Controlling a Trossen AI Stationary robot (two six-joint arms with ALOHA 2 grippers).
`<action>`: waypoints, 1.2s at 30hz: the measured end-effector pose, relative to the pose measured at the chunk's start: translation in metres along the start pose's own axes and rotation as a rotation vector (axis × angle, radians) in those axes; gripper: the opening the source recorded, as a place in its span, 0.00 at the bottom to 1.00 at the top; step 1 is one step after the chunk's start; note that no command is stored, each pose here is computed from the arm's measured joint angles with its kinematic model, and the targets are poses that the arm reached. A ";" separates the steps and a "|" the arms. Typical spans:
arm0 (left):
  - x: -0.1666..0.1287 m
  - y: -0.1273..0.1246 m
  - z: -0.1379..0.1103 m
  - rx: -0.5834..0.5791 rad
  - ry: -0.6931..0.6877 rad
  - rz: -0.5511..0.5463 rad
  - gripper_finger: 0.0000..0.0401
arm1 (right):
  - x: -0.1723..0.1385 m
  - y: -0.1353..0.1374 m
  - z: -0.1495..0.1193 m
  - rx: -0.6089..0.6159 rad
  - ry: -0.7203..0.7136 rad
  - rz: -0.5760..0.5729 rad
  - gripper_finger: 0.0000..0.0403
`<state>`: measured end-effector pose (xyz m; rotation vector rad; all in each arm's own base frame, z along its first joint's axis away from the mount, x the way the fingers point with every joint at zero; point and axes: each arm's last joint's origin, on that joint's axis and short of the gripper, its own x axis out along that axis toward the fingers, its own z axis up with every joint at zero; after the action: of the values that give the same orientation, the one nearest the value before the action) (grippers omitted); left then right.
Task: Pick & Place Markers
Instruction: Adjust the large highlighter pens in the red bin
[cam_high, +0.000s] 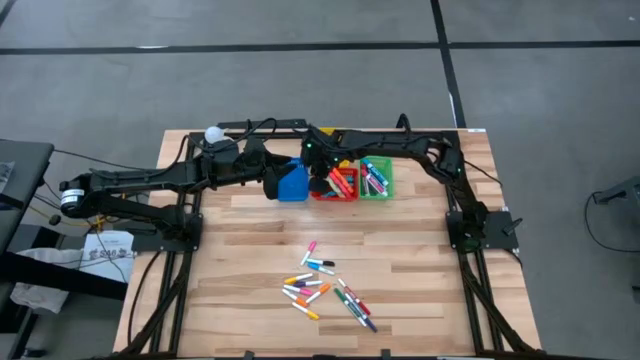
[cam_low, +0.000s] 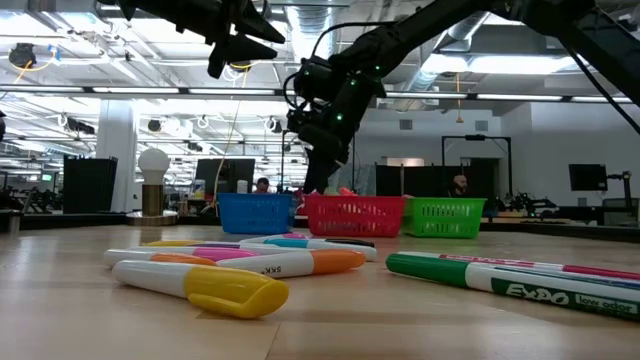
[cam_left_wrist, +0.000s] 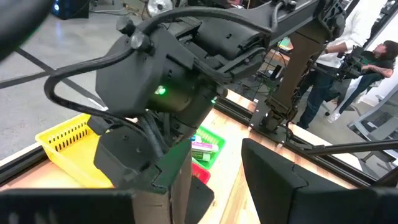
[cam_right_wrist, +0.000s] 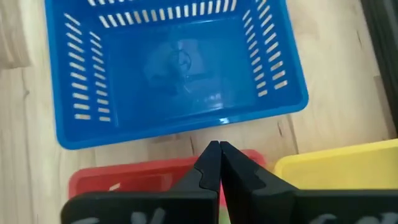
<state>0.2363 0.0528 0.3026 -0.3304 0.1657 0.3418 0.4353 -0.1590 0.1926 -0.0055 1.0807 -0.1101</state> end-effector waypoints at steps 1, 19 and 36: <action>0.000 0.000 0.000 0.000 0.000 0.000 0.35 | 0.000 0.001 0.000 -0.004 0.003 0.002 0.00; -0.001 -0.006 -0.002 0.005 0.015 -0.027 0.35 | -0.125 0.011 0.010 0.004 -0.072 -0.327 0.00; -0.002 -0.013 -0.005 0.043 0.021 -0.048 0.35 | -0.077 0.005 -0.054 0.179 0.169 -0.123 0.00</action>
<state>0.2387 0.0395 0.3021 -0.2952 0.1847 0.2876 0.3525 -0.1442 0.2345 0.1005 1.2363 -0.3223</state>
